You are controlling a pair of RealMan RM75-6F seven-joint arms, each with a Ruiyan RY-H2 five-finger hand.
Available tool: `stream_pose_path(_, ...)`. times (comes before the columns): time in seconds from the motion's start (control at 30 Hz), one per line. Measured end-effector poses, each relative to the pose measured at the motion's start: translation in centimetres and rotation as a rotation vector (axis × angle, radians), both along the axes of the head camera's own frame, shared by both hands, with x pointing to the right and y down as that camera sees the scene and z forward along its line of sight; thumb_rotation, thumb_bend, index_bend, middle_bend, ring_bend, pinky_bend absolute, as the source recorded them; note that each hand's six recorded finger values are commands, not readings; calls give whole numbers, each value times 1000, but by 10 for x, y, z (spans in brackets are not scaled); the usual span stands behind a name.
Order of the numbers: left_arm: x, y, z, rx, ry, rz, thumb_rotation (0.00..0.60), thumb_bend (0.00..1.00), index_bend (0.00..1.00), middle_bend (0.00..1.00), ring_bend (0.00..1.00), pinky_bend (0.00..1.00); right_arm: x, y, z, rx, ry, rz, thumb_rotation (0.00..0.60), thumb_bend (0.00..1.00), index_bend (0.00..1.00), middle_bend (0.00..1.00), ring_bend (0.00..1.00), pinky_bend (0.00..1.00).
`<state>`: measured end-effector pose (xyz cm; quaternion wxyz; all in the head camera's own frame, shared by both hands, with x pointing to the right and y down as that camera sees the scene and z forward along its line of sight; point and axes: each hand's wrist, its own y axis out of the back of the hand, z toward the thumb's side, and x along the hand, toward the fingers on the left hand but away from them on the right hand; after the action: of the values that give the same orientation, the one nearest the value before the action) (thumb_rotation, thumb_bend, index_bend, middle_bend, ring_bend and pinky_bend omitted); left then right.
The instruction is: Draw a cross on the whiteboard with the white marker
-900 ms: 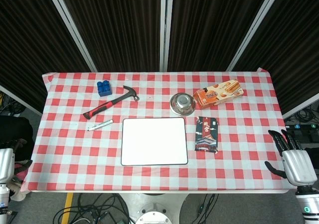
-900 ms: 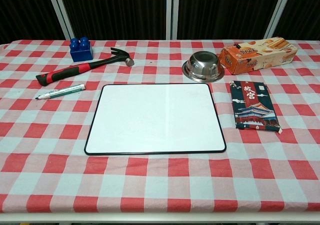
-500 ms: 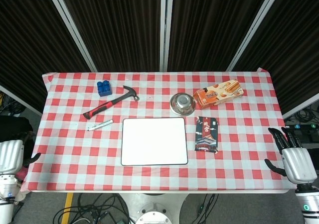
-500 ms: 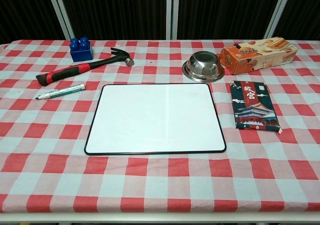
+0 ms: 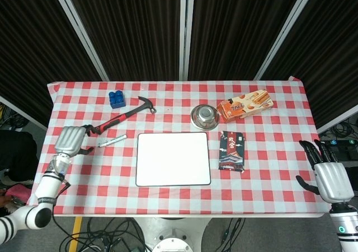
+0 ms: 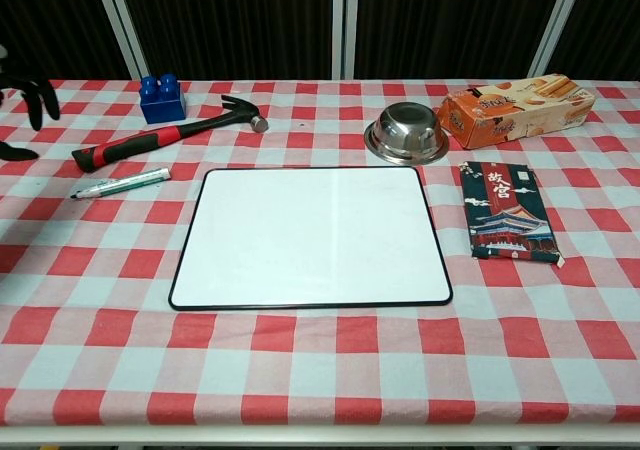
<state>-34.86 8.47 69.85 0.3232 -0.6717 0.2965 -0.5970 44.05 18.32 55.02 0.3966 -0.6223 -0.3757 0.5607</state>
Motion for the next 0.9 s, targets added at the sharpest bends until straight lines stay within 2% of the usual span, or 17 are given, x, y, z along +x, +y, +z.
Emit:
stream_pose_path(0.27,28,-14,48,-95,-53,-30,600,238,405,463,788,985,3,1,0,-5,6,12,600,141,38,109,0,89)
stream_pose_path(0.5,48,-17,65,-136,-85,-49,600,241,414,492,807,991,4,2,3,-12,3,16,600,140,38,109,0,88)
stream_pose_path(0.9,76,-22,87,-187,-150,-55,600,241,416,487,808,992,10,4,3,-24,15,33,600,141,38,109,0,89)
